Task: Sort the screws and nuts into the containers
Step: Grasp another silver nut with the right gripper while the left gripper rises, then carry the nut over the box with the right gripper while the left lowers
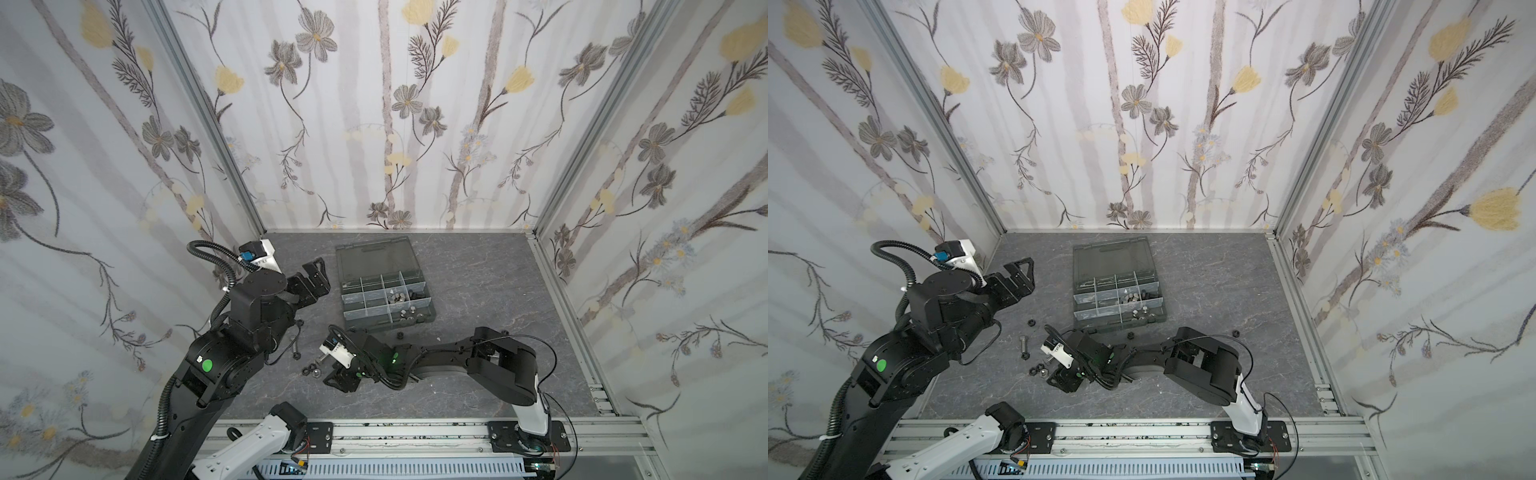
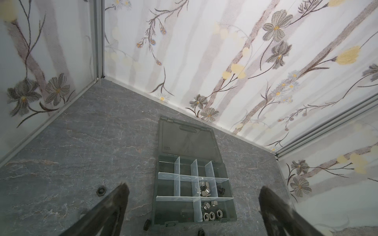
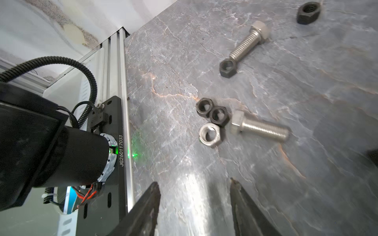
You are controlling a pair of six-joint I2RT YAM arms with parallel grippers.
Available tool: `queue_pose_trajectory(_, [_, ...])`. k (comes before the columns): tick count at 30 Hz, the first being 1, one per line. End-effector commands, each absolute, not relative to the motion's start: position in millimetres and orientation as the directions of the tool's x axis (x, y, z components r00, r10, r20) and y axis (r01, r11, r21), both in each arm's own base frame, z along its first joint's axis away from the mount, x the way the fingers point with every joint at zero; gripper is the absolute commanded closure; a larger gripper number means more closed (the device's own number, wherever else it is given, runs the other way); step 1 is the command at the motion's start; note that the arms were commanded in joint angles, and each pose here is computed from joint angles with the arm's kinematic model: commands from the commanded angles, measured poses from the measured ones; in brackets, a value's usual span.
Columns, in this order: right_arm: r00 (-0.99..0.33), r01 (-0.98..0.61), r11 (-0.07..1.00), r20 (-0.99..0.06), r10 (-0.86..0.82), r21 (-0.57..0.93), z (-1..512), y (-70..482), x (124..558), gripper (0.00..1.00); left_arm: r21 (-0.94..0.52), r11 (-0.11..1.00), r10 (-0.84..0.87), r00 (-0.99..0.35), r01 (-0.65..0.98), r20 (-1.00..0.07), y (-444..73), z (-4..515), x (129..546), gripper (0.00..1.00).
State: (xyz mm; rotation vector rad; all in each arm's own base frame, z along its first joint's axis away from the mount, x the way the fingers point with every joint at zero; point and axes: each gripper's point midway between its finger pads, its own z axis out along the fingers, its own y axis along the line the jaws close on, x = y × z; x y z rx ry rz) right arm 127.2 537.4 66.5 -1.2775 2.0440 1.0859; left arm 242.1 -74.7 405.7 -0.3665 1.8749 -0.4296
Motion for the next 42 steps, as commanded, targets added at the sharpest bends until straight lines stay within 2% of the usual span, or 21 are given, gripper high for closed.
queue_pose_trajectory(1, [-0.387, -0.922, 0.227, -0.753, -0.532, 0.313, 59, 546, 129, 0.44, -0.416, 0.909, -0.398, -0.327, -0.017, -0.857, -76, 410, 243, 0.0])
queue_pose_trajectory(20, [-0.322, -0.945, 0.26, -0.708, -0.628, 0.198, 9, 567, 143, 0.48, -0.377, 0.926, -0.352, -0.326, 0.017, -0.877, -80, 411, 244, 0.0])
queue_pose_trajectory(24, [-0.314, -0.946, 0.272, -0.706, -0.635, 0.176, 5, 569, 148, 0.53, -0.374, 0.927, -0.349, -0.327, 0.014, -0.878, -79, 411, 244, 0.0])
queue_pose_trajectory(35, [-0.293, -0.942, 0.321, -0.698, -0.653, 0.095, -1, 562, 159, 0.76, -0.373, 0.928, -0.349, -0.33, 0.009, -0.877, -78, 407, 244, 0.0])
queue_pose_trajectory(42, [-0.321, -0.922, 0.369, -0.759, -0.567, 0.115, 36, 555, 170, 0.82, -0.367, 0.93, -0.346, -0.329, 0.003, -0.879, -77, 406, 243, 0.0])
